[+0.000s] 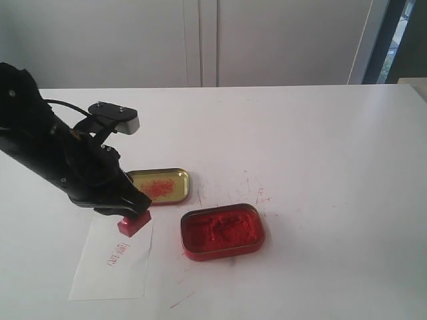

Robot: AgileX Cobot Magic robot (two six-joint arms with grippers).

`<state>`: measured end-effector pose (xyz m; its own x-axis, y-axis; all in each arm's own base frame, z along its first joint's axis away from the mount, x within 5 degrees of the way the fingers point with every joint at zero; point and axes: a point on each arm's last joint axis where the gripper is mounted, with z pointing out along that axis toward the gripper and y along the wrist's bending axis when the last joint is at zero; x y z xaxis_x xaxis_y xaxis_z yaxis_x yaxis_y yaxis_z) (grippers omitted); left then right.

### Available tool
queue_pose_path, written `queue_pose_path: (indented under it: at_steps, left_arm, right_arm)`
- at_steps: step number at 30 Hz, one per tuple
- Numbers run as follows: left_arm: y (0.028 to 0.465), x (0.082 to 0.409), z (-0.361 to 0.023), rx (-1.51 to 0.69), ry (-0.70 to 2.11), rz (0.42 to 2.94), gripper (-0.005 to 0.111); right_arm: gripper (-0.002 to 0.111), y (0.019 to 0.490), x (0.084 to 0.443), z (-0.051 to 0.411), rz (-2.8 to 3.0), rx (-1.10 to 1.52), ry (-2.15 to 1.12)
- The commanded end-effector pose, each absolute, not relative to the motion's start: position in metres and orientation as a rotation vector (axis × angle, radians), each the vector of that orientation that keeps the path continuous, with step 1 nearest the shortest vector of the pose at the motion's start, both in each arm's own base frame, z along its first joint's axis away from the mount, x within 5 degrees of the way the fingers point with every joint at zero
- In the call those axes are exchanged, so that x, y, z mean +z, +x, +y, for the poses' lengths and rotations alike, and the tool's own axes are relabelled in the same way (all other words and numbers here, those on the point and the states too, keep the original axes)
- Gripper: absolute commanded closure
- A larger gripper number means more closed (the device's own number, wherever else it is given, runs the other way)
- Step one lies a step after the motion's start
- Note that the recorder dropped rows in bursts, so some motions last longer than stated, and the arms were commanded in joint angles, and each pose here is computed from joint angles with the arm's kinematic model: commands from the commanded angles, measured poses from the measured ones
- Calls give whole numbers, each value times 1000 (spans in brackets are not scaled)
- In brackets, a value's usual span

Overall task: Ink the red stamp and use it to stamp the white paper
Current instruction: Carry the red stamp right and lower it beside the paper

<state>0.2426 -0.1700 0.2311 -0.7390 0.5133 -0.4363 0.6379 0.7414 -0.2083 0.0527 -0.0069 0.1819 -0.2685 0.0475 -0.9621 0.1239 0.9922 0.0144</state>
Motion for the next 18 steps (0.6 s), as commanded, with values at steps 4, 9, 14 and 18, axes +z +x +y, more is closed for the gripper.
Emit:
queue_pose_path:
  at_steps: [4, 9, 14, 18]
  left_arm:
    - [249, 240, -165, -783, 890, 2506, 107]
    - [256, 234, -164, -926, 883, 2477, 107]
    - [261, 220, -166, -1000, 928, 2488, 107]
    - [262, 204, -168, -1039, 972, 2532, 107]
  right_arm:
    - [108, 53, 182, -7, 1830, -72, 120]
    - [108, 53, 182, -7, 1830, -72, 120]
    - [108, 53, 182, -7, 1830, -72, 120]
    - [108, 53, 182, -7, 1830, -72, 120]
